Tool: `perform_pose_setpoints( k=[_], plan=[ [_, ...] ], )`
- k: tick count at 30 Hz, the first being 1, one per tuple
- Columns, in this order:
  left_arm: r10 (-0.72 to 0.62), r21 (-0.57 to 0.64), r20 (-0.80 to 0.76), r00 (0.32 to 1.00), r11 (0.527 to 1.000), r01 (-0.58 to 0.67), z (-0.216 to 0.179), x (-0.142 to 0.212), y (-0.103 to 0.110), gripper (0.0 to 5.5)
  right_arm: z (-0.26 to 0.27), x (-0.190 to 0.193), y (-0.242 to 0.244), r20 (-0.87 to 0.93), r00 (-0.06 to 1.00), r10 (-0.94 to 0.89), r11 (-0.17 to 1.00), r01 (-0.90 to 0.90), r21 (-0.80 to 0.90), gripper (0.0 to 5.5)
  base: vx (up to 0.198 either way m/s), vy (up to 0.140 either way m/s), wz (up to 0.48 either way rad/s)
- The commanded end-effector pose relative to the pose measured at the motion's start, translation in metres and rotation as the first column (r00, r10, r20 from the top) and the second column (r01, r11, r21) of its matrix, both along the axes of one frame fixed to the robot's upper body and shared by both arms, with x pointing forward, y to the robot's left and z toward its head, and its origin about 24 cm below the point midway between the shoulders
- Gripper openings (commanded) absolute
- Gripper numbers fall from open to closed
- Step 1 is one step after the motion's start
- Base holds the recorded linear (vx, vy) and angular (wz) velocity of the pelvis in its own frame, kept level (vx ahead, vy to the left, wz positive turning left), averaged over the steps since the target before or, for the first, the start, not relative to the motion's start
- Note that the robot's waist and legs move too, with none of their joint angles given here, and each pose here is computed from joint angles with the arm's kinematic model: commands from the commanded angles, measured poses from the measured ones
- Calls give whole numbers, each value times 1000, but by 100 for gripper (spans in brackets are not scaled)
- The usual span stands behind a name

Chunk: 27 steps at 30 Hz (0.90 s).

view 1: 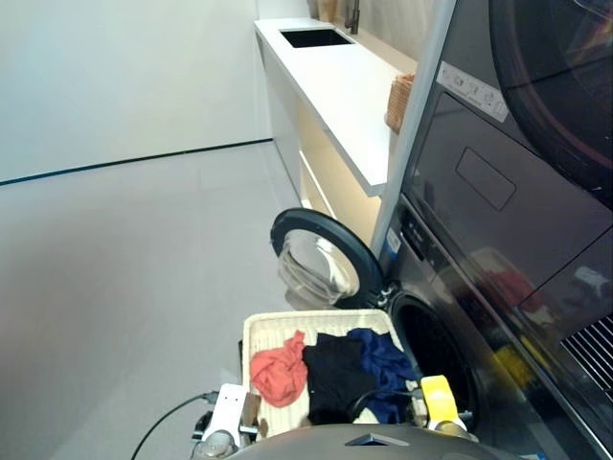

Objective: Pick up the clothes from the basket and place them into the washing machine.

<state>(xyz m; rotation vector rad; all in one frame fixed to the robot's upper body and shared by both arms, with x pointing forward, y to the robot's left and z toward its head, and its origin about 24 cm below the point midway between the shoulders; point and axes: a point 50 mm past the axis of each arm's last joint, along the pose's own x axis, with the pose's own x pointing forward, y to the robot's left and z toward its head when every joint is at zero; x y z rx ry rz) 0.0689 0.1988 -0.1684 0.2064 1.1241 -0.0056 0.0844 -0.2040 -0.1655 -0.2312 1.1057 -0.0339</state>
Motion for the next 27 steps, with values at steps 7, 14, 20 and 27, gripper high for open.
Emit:
perform_pose_setpoints(
  k=[7, 14, 20, 27],
  plan=[
    [-7, -22, 28, 1000, 1000, 8, 1, 16, -7, 550, 4, 18, 5, 58, 995, 86, 996, -86, -9, 550, 0, 0, 0],
    [23, -21, 13, 1000, 1000, -23, 0, 13, -7, 550, 4, 20, 6, 60, 993, 100, 995, -100, -9, 550, 0, 0, 0],
    [29, -42, 18, 999, 999, -28, 0, 15, -10, 550, 5, 22, 9, 67, 992, 111, 994, -111, -2, 550, 0, 0, 0],
    [-54, -34, 101, 993, 998, 58, 6, 39, -17, 550, 8, 34, 19, 114, 979, 169, 985, -171, 13, 550, 0, 0, 0]
  ],
)
